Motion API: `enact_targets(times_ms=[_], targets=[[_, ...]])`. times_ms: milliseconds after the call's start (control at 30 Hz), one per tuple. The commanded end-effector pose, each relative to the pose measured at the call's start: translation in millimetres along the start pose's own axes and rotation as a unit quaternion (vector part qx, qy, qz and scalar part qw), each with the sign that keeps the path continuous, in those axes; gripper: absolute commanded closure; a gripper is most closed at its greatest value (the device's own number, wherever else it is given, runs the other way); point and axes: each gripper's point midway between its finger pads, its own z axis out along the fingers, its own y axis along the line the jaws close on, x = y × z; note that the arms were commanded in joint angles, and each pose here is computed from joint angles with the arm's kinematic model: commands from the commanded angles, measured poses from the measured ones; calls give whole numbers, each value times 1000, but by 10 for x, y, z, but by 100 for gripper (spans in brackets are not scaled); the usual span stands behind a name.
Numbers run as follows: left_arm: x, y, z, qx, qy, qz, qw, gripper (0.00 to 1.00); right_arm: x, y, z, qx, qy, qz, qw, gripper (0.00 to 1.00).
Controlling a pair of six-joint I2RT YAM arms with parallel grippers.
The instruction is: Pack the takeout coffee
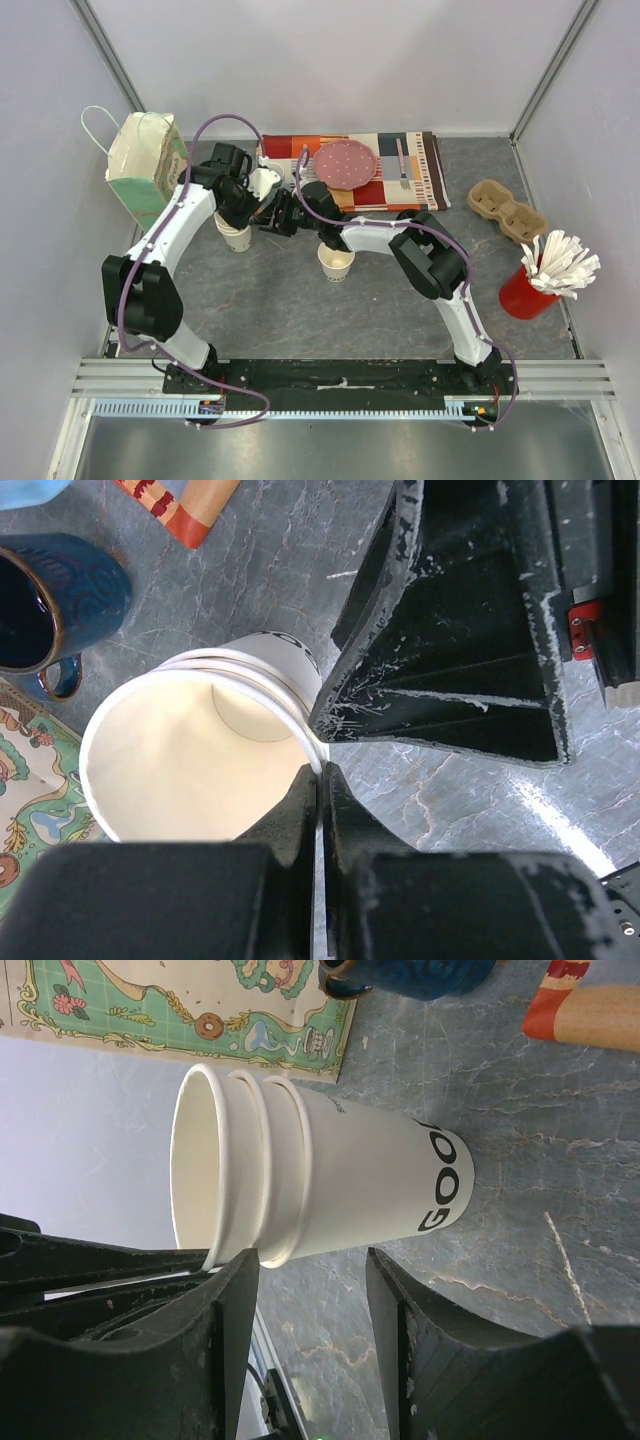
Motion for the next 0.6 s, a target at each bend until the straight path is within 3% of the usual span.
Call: enact_targets(times_ms=[0, 333, 567], targets=[[-144, -14, -181, -14, -47, -4, 999, 98, -21, 119, 80, -22, -5, -1, 1000, 45], [-259, -3, -417, -37, -95, 1, 995, 98, -42, 99, 84, -11, -7, -8, 1000, 45], [-96, 58, -255, -54, -60, 3, 997, 98, -66, 176, 6, -15, -13, -16, 1000, 41]])
